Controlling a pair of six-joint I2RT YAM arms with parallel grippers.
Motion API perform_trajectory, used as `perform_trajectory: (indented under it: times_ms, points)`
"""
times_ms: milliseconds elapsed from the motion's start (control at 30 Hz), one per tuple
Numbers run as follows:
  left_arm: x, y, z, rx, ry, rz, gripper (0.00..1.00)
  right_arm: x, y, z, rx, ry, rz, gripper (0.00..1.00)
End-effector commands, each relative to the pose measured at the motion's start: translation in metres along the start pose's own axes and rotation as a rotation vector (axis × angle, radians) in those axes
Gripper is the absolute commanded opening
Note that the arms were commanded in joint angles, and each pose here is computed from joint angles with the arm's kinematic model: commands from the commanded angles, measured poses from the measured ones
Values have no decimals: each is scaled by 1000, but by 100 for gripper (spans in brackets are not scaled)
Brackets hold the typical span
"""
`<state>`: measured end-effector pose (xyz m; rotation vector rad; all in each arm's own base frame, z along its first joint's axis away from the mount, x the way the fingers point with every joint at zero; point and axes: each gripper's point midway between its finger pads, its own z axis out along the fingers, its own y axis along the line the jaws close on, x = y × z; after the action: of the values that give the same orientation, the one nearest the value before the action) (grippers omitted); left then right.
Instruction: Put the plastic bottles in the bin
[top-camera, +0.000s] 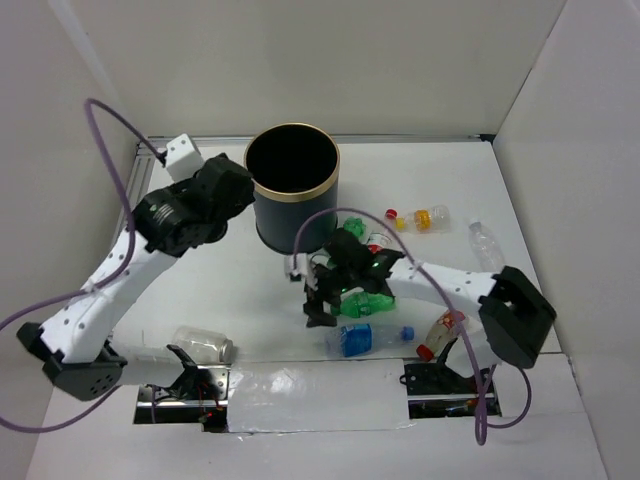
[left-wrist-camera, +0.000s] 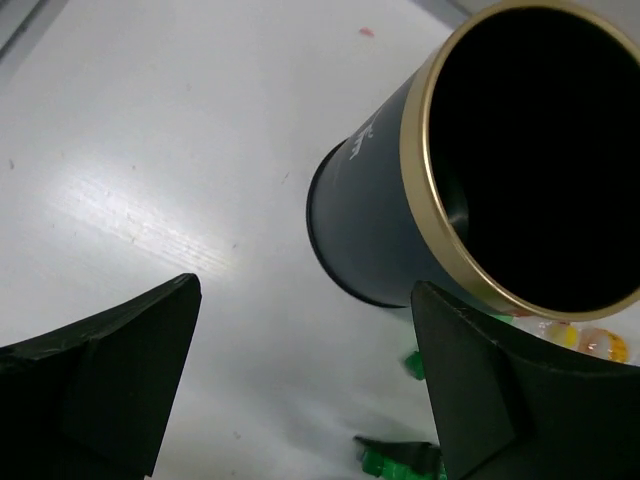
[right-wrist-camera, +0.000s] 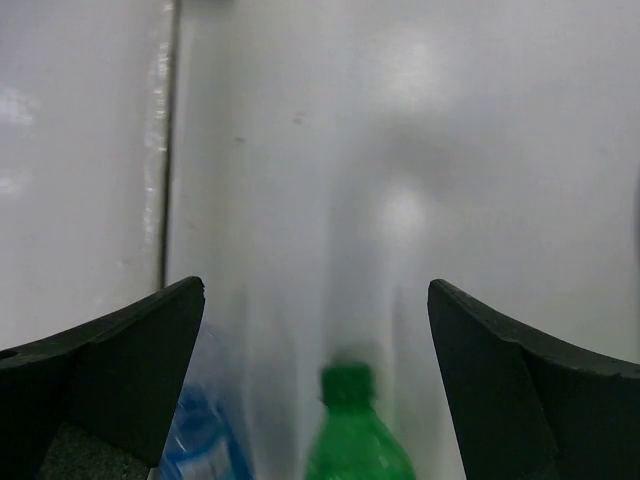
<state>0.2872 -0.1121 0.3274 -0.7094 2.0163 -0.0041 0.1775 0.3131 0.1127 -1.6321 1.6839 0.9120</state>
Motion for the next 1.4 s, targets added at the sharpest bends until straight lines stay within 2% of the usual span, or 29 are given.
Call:
perform_trajectory:
  times_ms: [0,33,67,100,167,200,233,300,333,467,567,900,1100,1267,1367]
  points:
    - [-36,-13,-13,153,-114,-12,99,-37,14,35,-20,-37,-47,99]
    - [-45,-6,-22,193,-143,-29,99,-38,25,52,-59,-24,-44,99]
    - [-60,-16,-29,269,-181,-75,99,-43,31,60,-88,-25,-36,99]
    - [-66,-17,-36,313,-210,-28,99,-52,36,67,-99,-35,-3,99]
    - [-79,-15,-53,406,-249,-58,99,-79,42,83,-137,-58,36,99]
    - [-80,-12,-57,423,-256,-41,99,-85,42,86,-153,-59,64,99]
    - [-85,-7,-59,420,-268,-55,99,-110,47,88,-183,-94,58,99]
    - [-84,-3,-66,444,-260,-56,99,-113,57,104,-215,-56,123,98]
    - [-83,-1,-61,429,-261,-43,99,-133,60,106,-237,-82,119,98]
    - [-77,8,-64,439,-250,-47,99,-151,82,135,-255,-70,153,98]
    - [-78,12,-67,445,-256,-55,99,-147,85,163,-229,-44,164,98]
    - [-76,18,-73,464,-255,-38,99,-146,74,213,-99,-13,185,100]
    - [-73,24,-72,461,-248,-43,99,-122,70,240,-12,40,144,100]
    - [-64,32,-70,446,-226,-42,99,-98,89,254,-1,96,99,100]
    - [-60,36,-69,446,-222,-51,99,-84,88,256,35,122,70,94]
